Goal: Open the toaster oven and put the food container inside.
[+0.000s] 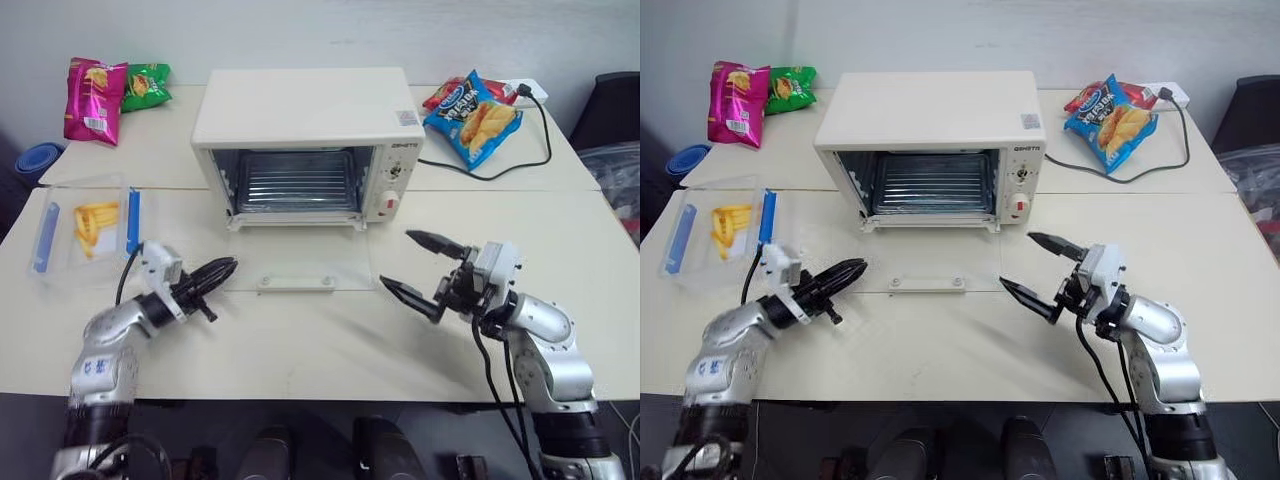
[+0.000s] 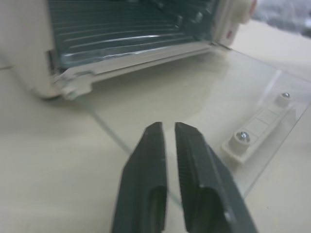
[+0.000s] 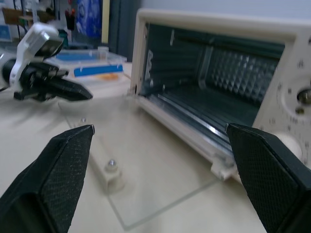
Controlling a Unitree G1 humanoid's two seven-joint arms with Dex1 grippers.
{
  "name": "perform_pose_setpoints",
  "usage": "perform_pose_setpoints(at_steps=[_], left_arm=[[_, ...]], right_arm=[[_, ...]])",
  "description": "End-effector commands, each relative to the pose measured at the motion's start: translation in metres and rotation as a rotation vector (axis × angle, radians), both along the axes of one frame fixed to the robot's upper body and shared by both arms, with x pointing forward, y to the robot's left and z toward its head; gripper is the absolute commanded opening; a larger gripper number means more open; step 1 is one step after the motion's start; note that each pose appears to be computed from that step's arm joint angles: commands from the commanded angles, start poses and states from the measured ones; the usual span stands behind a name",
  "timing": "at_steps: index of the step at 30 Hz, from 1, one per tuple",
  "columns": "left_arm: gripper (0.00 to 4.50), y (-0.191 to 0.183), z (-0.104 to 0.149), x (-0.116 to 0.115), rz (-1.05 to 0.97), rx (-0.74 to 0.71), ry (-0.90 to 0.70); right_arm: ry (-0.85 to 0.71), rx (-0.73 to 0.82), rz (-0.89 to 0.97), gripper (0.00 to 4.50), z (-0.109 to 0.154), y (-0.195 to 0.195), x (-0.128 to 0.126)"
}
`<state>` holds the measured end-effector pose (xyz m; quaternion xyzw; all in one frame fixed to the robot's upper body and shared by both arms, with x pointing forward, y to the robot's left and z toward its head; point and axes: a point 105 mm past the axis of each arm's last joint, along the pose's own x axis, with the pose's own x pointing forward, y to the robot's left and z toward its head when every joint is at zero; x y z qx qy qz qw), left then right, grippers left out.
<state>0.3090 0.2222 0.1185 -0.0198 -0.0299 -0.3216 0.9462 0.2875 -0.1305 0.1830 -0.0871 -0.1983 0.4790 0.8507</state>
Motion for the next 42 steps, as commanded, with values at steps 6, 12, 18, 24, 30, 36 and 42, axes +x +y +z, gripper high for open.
perform_pose_setpoints(at_steps=[6, 12, 18, 24, 30, 36, 42], left_arm=[[2.99, 0.113, 0.015, -0.091, 0.63, -0.208, -0.053], [4.48, 0.148, 0.002, -0.147, 0.902, -0.391, 0.021], [4.48, 0.142, 0.026, -0.126, 0.96, -0.56, 0.089], [4.48, 0.145, 0.03, -0.09, 1.082, -0.752, 0.274], [4.48, 0.138, 0.038, -0.047, 1.125, -0.815, 0.419], [4.48, 0.144, 0.044, -0.011, 1.163, -0.891, 0.47], [4.31, 0.164, 0.031, -0.005, 1.249, -0.814, 0.549]], right_arm=[[-0.103, 0.039, 0.156, 4.5, 0.015, 0.032, -0.007], [-0.121, 0.04, 0.196, 4.5, 0.017, 0.04, -0.006], [-0.124, 0.02, 0.221, 4.5, 0.014, 0.039, -0.002], [-0.135, 0.007, 0.245, 4.5, 0.013, 0.042, -0.002], [-0.192, 0.008, 0.239, 4.5, 0.018, 0.045, -0.007], [-0.186, 0.005, 0.236, 4.5, 0.016, 0.046, -0.014], [-0.189, 0.017, 0.215, 4.5, 0.02, 0.048, -0.015]])
